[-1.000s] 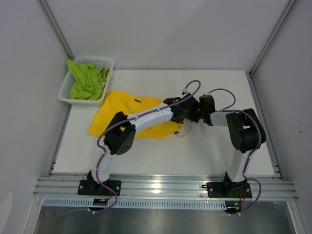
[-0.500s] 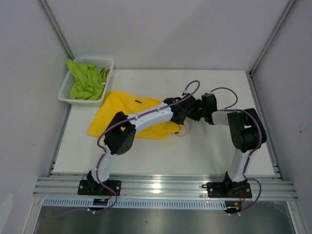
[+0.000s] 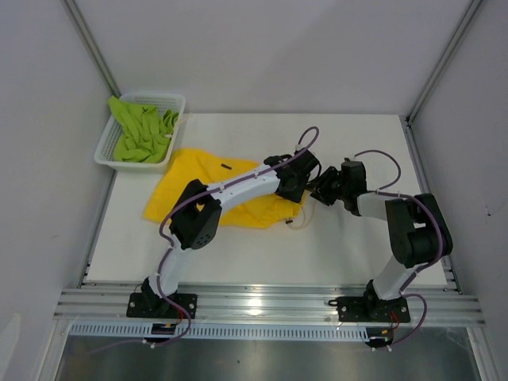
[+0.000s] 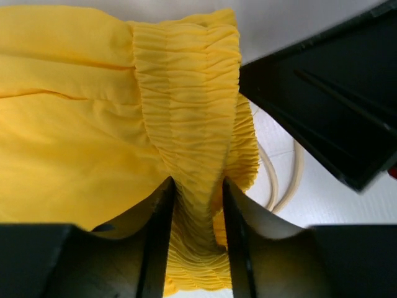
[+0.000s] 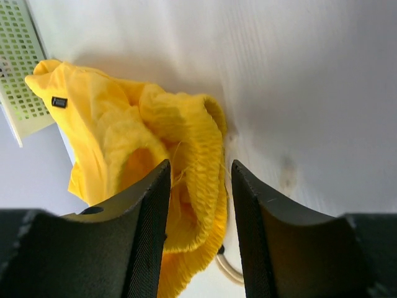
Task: Fold and stack the shorts
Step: Fold the shorts
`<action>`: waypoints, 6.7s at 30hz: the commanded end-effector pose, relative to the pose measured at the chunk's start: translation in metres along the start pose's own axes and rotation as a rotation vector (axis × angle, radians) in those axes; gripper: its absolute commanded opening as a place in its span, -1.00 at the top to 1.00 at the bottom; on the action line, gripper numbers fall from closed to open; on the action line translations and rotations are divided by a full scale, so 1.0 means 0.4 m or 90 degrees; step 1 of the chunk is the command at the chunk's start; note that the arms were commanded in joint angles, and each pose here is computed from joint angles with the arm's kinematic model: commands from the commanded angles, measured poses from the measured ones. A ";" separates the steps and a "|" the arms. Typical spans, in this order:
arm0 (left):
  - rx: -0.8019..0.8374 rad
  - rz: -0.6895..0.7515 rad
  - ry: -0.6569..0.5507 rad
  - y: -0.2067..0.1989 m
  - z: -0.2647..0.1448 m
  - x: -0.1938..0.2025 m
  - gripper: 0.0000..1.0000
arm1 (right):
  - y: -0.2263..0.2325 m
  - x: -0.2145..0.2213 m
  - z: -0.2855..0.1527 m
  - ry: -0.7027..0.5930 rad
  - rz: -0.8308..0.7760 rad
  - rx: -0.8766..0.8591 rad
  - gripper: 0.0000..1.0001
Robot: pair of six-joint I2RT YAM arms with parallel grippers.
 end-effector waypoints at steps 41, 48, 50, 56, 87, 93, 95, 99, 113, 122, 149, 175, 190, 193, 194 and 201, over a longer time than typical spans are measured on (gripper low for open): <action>0.270 -0.179 0.006 0.061 -0.018 -0.063 -0.40 | 0.004 0.152 -0.047 0.020 0.009 -0.187 0.85; 0.266 -0.188 0.023 0.061 0.039 -0.013 -0.04 | -0.005 0.177 -0.029 0.034 0.007 -0.190 0.93; 0.271 -0.192 0.026 0.062 0.046 -0.001 0.03 | 0.001 0.179 -0.024 0.038 0.004 -0.196 0.94; 0.277 -0.213 0.023 0.066 0.078 0.039 0.17 | 0.023 0.192 -0.020 0.053 -0.022 -0.214 0.92; 0.252 -0.226 0.027 0.100 0.104 0.096 -0.03 | 0.171 0.451 -0.157 -0.002 -0.538 -0.220 0.58; 0.258 -0.231 0.024 0.111 0.091 0.094 -0.04 | 0.179 0.377 -0.229 -0.115 -0.504 -0.186 0.50; 0.262 -0.228 0.019 0.109 0.078 0.086 -0.07 | 0.166 0.360 -0.236 -0.116 -0.479 -0.156 0.14; 0.270 -0.225 0.003 0.108 0.044 0.068 -0.11 | 0.146 0.337 -0.226 -0.091 -0.417 -0.135 0.07; 0.280 -0.222 -0.010 0.110 -0.003 0.059 -0.24 | 0.225 0.400 -0.226 0.000 -0.359 -0.316 -0.42; 0.276 -0.220 -0.003 0.115 0.001 0.072 -0.24 | 0.247 0.411 -0.158 -0.006 -0.409 -0.281 -0.44; 0.276 -0.218 0.007 0.120 0.009 0.090 -0.24 | 0.303 0.467 -0.057 -0.045 -0.504 -0.262 -0.37; 0.300 -0.204 0.009 0.110 -0.017 0.084 -0.24 | 0.203 0.624 -0.194 -0.113 -0.761 -0.115 0.41; 0.273 -0.199 -0.044 0.207 -0.169 -0.015 -0.43 | 0.106 0.591 -0.098 -0.146 -0.819 0.044 1.00; 0.271 -0.190 -0.054 0.217 -0.210 -0.020 -0.45 | 0.097 0.624 -0.102 -0.187 -0.888 0.045 1.00; 0.269 -0.189 -0.052 0.220 -0.216 -0.014 -0.46 | 0.093 0.634 -0.110 -0.206 -0.910 0.063 1.00; 0.278 -0.192 -0.066 0.237 -0.254 0.025 -0.45 | 0.123 0.686 -0.130 -0.222 -0.971 0.040 0.04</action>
Point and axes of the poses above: each gripper's point midway between its finger pads, its own z axis out along the fingers, its own y axis along the line the jaws close on, x = y × z, the point moved 4 cm from there along -z, back along the fingers, and after that the axes turned 12 degrees about -z, right-handed, at the moved point
